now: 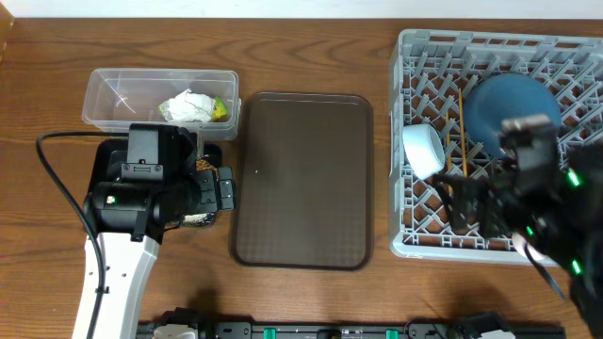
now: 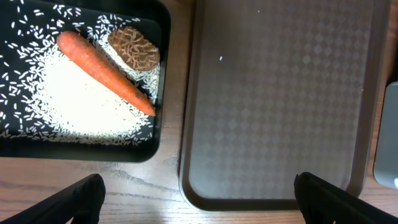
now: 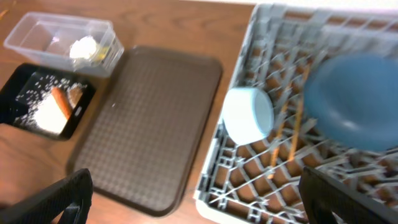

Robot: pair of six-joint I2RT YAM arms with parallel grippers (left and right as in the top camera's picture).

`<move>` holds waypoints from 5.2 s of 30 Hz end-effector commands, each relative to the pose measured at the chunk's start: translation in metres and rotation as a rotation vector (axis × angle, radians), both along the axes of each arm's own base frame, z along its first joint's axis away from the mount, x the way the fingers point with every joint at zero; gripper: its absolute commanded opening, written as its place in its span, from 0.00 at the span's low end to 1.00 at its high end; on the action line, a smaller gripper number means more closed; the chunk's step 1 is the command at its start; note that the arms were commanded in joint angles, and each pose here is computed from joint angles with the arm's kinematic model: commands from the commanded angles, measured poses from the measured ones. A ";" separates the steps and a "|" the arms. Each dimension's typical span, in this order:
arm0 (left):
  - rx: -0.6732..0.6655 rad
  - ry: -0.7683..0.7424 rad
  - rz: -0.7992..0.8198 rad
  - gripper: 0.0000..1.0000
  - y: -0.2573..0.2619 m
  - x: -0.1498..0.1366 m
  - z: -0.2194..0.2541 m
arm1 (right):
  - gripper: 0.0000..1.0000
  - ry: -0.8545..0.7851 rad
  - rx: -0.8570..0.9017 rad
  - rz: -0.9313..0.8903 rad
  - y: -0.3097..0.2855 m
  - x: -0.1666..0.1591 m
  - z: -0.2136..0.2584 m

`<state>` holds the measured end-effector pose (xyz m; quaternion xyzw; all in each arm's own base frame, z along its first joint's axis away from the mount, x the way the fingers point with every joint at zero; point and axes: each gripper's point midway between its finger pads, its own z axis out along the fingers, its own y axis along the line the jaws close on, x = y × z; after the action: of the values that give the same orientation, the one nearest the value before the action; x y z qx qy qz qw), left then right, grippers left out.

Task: Sort waste into correct bins and load items into the dishwasher rack

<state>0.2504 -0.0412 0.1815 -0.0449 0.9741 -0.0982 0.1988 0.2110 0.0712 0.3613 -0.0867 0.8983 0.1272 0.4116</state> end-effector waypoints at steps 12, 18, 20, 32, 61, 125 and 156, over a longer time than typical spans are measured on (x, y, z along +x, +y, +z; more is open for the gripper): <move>-0.005 0.006 -0.001 0.98 -0.001 -0.001 -0.001 | 0.99 -0.291 -0.149 -0.057 -0.046 -0.079 0.026; -0.005 0.006 -0.001 0.98 -0.001 -0.001 -0.001 | 0.99 -0.299 -0.151 -0.068 -0.049 -0.085 0.020; -0.005 0.006 -0.001 0.98 -0.001 -0.001 -0.001 | 0.99 -0.302 -0.157 -0.095 -0.052 -0.082 0.012; -0.005 0.006 -0.001 0.98 -0.001 -0.001 -0.001 | 0.99 -0.463 -0.066 -0.066 -0.032 -0.021 -0.085; -0.005 0.006 -0.001 0.98 -0.001 -0.001 -0.001 | 0.99 -0.663 -0.014 -0.034 -0.020 0.029 -0.200; -0.016 -1.173 0.018 0.98 0.006 -0.008 0.007 | 0.99 -0.663 -0.015 -0.034 -0.020 0.029 -0.200; 0.002 -1.003 0.011 0.98 0.007 -0.008 -0.044 | 0.99 -0.663 -0.015 -0.034 -0.020 0.029 -0.200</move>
<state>0.2435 -0.0319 0.1535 -0.0064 0.7398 -0.1079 0.6641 0.2401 0.0528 0.1614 -0.1125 0.7184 0.0808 0.6817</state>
